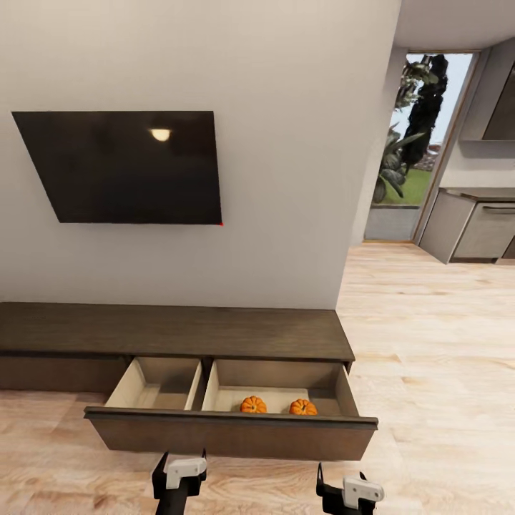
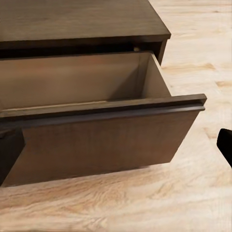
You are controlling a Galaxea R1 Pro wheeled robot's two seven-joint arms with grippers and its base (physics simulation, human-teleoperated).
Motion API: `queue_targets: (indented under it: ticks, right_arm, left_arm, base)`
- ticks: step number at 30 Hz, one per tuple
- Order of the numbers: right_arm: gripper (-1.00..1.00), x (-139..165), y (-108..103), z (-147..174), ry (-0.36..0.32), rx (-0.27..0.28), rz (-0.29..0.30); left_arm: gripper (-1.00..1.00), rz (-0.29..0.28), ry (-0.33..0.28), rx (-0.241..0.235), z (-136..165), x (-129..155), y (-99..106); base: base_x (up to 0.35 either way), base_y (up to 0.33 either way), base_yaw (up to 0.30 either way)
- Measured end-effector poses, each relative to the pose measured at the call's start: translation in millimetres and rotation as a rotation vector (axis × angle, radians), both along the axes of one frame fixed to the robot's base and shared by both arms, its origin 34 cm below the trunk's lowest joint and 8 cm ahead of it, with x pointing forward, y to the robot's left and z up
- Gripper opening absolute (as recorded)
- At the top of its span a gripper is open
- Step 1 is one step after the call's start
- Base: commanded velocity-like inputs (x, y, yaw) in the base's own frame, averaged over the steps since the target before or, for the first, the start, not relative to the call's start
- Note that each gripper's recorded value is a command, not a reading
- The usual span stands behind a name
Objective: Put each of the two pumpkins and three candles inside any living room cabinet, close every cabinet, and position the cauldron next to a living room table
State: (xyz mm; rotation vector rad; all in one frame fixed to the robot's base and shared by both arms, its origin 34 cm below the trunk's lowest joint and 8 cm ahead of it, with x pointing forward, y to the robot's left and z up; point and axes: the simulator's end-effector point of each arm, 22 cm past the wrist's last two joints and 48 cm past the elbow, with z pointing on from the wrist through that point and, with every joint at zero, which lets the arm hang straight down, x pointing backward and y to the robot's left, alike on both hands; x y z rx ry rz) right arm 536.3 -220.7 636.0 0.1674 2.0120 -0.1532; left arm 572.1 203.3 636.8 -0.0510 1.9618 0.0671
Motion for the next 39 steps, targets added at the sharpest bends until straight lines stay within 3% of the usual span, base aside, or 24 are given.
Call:
queue_targets:
  ticks: [7, 15, 17, 22, 39]
  right_arm:
    - [1.00, 2.5, 5.1, -1.0, -0.003, 0.020, 0.052]
    - [1.00, -4.8, 4.3, -11.2, 0.026, 0.000, 0.080]
    - [1.00, -6.2, 14.2, -14.5, 0.034, 0.015, 0.126]
    - [1.00, -7.1, 25.6, -17.1, 0.039, 0.046, 0.180]
    - [1.00, -7.0, 26.7, -30.2, 0.038, 0.058, 0.186]
  left_arm:
    - [1.00, -0.007, 0.000, 0.002, -0.1, 0.0, 0.0]
    - [1.00, -0.011, 0.001, 0.004, -0.6, -0.4, -0.1]
    - [1.00, -0.010, 0.001, 0.005, -0.6, -0.4, 0.4]
    - [1.00, -0.011, 0.000, 0.004, -0.4, -0.4, -0.5]
    - [1.00, -0.007, 0.000, 0.005, -13.2, -0.4, 1.5]
  base:
    - [0.000, 0.000, 0.000]
    - [0.000, 0.000, 0.000]
    - [0.000, 0.000, 0.000]
    - [0.000, 0.000, 0.000]
    - [0.000, 0.000, 0.000]
